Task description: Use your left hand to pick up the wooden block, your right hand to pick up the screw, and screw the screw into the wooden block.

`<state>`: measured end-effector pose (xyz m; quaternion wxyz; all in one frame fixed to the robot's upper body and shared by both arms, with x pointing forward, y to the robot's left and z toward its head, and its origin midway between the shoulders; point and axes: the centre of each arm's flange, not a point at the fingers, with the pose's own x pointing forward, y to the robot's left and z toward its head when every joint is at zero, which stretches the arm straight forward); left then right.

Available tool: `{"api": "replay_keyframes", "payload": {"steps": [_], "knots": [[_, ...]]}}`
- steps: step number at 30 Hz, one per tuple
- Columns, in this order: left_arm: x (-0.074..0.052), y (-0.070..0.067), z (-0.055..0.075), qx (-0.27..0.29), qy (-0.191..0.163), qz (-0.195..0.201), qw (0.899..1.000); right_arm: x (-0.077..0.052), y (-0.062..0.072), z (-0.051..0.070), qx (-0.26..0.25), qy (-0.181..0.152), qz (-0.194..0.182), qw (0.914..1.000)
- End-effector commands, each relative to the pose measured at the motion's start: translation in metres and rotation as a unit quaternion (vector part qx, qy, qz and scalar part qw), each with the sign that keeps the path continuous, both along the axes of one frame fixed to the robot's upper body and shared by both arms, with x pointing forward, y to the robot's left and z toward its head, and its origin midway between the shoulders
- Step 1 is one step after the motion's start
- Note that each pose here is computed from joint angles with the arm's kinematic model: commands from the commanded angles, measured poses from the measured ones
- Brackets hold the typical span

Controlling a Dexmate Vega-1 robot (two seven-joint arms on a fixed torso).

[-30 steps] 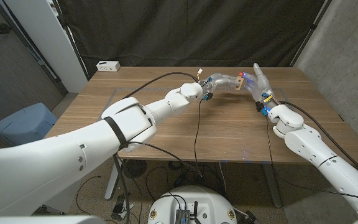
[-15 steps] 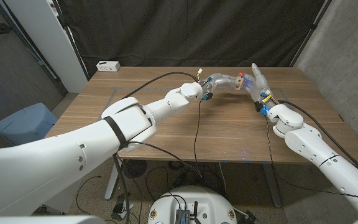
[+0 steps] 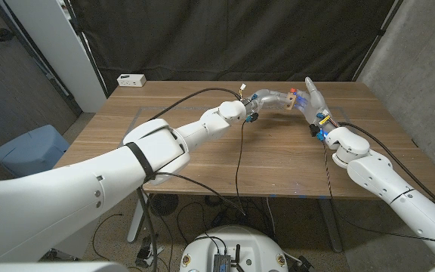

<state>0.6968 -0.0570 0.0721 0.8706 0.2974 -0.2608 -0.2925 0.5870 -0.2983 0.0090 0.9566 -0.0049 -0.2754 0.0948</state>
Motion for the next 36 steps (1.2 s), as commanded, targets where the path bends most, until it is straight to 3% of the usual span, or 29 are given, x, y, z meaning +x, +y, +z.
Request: {"api": "replay_keyframes", "payload": {"steps": [1,36], "knots": [[0.001,0.001,-0.002,0.0,0.004,0.0,1.0,-0.007,-0.002,-0.001,-0.003,0.0,-0.005,1.0],[0.001,0.001,-0.004,-0.002,0.009,-0.001,1.0,-0.026,-0.001,-0.003,-0.014,-0.002,-0.016,0.9998]]}}
